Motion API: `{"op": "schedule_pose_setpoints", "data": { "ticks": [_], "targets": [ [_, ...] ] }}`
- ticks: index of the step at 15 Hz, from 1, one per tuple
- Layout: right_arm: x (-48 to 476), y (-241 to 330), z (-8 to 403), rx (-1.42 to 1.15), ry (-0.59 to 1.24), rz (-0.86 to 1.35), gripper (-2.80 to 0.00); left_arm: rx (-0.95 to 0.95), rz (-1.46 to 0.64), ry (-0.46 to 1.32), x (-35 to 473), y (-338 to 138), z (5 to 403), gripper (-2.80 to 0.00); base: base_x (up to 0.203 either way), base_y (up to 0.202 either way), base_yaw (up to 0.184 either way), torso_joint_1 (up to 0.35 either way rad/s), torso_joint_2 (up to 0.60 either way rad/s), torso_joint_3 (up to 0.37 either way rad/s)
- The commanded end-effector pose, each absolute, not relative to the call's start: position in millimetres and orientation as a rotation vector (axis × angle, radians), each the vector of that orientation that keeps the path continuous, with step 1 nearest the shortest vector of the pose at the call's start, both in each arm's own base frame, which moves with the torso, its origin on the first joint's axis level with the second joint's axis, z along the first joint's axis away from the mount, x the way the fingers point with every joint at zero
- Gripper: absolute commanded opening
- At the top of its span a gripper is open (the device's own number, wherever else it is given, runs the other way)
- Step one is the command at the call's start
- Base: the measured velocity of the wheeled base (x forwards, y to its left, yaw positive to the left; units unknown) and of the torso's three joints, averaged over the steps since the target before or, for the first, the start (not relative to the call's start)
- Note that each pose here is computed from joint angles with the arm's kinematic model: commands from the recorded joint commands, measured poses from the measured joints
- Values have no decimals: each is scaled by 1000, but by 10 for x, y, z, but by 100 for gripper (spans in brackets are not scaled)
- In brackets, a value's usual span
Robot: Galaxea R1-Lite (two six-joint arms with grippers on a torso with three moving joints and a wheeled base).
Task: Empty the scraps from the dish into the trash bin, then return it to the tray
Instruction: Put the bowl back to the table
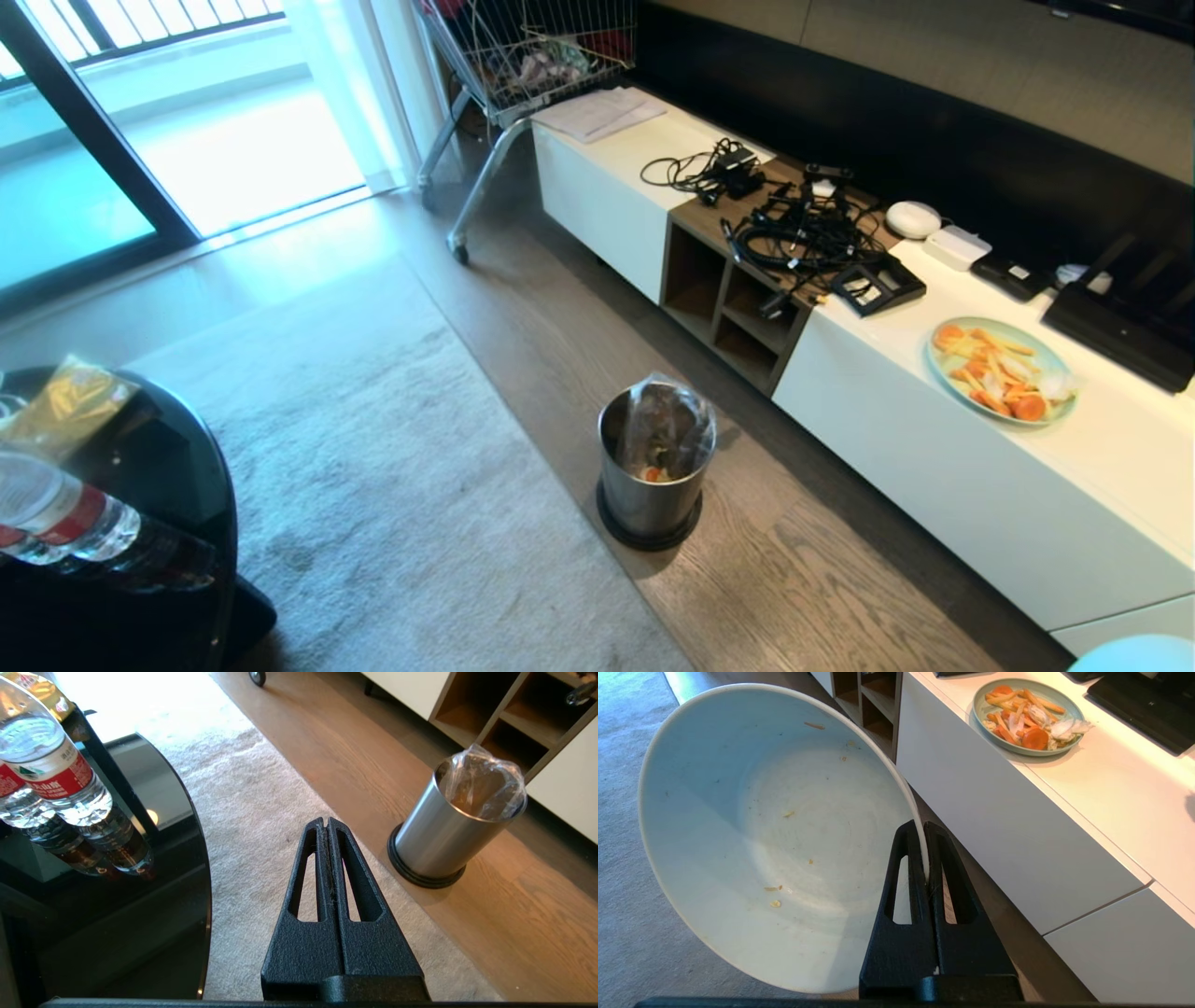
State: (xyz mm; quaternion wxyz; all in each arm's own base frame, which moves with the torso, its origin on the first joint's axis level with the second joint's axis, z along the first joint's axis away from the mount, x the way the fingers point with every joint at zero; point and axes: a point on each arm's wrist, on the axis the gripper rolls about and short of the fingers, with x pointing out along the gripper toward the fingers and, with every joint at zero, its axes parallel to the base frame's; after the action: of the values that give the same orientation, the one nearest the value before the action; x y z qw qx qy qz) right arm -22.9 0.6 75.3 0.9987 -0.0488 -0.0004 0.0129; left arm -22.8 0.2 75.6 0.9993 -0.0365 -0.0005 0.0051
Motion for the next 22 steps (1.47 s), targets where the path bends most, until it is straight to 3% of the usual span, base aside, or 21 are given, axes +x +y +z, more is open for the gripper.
{"op": "schedule_pose_setpoints", "data": {
  "ticks": [1, 14, 22],
  "targets": [
    [-228, 6, 753, -98, 0, 26, -280, -74, 11, -2, -228, 2, 756, -280, 0, 0, 0, 2, 2, 198],
    [-228, 6, 753, -98, 0, 26, -280, -72, 11, -2, -228, 2, 756, -280, 0, 0, 0, 0, 3, 202],
    [-228, 6, 753, -98, 0, 26, -280, -72, 9, -2, -228, 2, 756, -280, 0, 0, 0, 0, 1, 27]
  ]
}}
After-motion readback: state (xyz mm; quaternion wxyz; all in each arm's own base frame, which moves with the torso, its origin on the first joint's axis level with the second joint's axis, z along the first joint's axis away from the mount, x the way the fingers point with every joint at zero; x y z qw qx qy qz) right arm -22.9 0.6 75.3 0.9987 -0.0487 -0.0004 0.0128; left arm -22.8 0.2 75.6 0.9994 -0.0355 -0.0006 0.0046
